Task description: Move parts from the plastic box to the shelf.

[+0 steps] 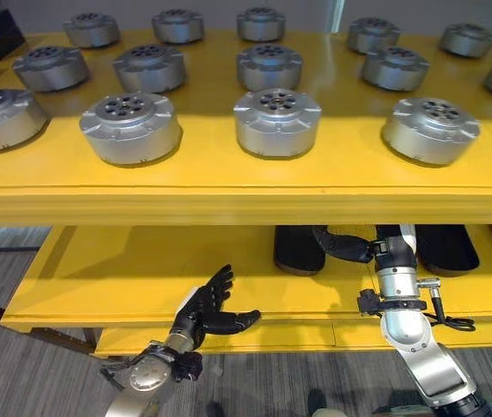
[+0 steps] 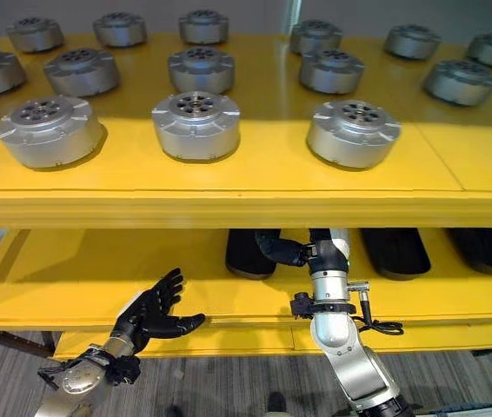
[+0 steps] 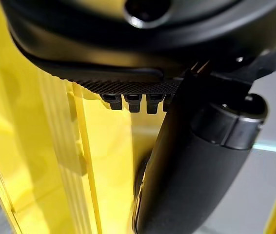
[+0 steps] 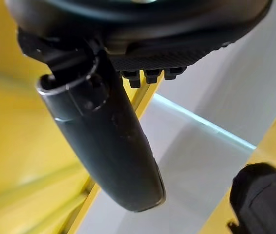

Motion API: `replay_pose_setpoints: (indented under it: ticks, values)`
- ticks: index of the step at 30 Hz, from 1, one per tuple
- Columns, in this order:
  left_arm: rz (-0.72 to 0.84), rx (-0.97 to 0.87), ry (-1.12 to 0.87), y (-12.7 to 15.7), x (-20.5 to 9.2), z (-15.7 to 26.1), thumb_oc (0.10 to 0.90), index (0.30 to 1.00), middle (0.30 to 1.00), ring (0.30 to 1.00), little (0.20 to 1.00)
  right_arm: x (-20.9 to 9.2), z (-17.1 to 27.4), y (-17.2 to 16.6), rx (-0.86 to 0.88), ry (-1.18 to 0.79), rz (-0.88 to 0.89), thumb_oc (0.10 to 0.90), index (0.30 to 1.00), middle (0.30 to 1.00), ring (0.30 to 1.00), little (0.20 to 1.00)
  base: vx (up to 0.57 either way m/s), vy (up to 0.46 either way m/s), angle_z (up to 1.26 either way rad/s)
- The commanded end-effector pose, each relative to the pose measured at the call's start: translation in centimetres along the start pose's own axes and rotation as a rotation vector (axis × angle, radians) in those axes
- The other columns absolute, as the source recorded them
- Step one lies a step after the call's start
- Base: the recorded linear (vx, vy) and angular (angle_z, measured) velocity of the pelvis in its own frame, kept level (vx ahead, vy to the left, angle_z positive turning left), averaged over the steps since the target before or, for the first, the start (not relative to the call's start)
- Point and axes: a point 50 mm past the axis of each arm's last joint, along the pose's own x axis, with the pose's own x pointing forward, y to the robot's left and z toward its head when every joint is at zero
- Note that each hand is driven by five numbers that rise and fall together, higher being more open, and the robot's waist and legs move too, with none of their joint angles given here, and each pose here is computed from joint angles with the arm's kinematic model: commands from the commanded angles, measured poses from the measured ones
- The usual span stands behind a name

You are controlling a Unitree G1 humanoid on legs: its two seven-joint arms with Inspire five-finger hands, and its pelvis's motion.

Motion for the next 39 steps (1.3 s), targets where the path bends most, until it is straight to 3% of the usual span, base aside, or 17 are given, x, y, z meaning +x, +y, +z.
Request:
replay_pose_setpoints:
  ticks: [1, 17, 24, 39]
  values:
    - [-0.03, 0.027, -0.215, -0.3, 1.7, 4.7, 0.9, 1.0, 1.0, 1.0, 1.0, 1.9, 3.2, -1.0, 0.102, -0.177, -0.054, 0.9, 1.0, 1.0, 1.0, 1.0, 0.0, 0.029, -0.04]
    - [-0.033, 0.021, -0.203, -0.4, 2.1, 5.0, 0.9, 1.0, 1.0, 1.0, 1.0, 0.7, -0.9, 1.1, 0.31, 0.124, 0.069, 0.9, 1.0, 1.0, 1.0, 1.0, 0.0, 0.005, -0.02]
    - [-0.03, 0.021, -0.213, -0.5, 2.1, 5.1, 0.9, 1.0, 1.0, 1.0, 1.0, 0.3, -2.2, 2.2, 0.489, 0.242, 0.061, 0.9, 1.0, 1.0, 1.0, 1.0, 0.0, -0.004, 0.0]
    - [0.148, 0.033, -0.404, 1.4, 3.8, 9.2, 0.9, 1.0, 1.0, 1.0, 1.0, -1.5, -2.6, 4.6, 0.568, 0.347, 0.228, 0.9, 1.0, 1.0, 1.0, 1.0, 0.02, -0.02, -0.03]
